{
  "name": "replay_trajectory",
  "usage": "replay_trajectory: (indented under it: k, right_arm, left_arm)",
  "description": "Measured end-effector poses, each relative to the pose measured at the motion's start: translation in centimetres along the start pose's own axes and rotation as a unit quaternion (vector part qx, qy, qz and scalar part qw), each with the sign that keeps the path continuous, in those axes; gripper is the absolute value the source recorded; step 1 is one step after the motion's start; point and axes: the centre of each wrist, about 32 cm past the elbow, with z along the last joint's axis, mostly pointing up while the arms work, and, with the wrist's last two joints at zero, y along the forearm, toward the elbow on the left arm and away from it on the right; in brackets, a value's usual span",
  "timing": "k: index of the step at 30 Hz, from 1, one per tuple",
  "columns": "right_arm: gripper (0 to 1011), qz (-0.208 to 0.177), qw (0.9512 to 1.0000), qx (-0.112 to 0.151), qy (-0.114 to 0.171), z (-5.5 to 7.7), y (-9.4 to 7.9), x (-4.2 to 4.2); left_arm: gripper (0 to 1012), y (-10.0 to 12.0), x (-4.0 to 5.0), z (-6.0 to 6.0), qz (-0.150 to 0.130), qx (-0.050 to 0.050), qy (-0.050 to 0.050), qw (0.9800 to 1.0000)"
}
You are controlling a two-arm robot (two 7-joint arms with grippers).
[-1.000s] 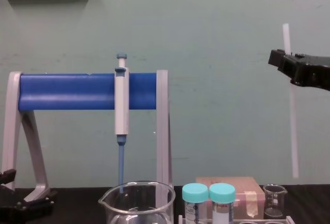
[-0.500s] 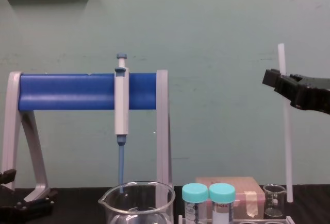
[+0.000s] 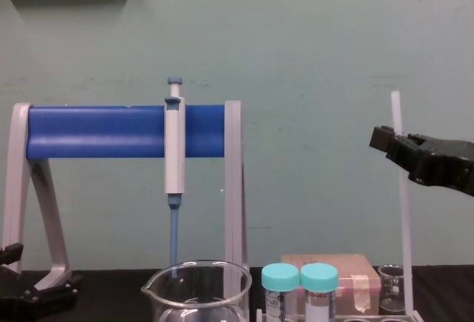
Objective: Pick up the stirring rod with one hand, then place it down.
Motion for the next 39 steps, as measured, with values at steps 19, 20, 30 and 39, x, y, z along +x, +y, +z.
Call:
replay_trajectory:
  k: [19, 20, 30, 39]
  right_arm:
    - [68, -0.013, 0.9999, 0.005, -0.01, -2.3, 0.4, -0.02]
    - [68, -0.014, 0.9999, 0.004, -0.009, -2.4, 0.5, -0.01]
    - [68, -0.019, 0.9997, -0.014, -0.007, -3.7, 0.7, 0.14]
    - [68, -0.022, 0.9994, -0.024, -0.011, -4.3, 0.7, 0.25]
  left_arm:
    - [1000, 0.0, 0.0, 0.0, 0.0, 0.0, 0.0, 1.0]
    - [1000, 0.0, 0.0, 0.0, 0.0, 0.0, 0.0, 1.0]
    - [1000, 0.0, 0.0, 0.0, 0.0, 0.0, 0.0, 1.0]
    - [1000, 0.0, 0.0, 0.0, 0.0, 0.0, 0.0, 1.0]
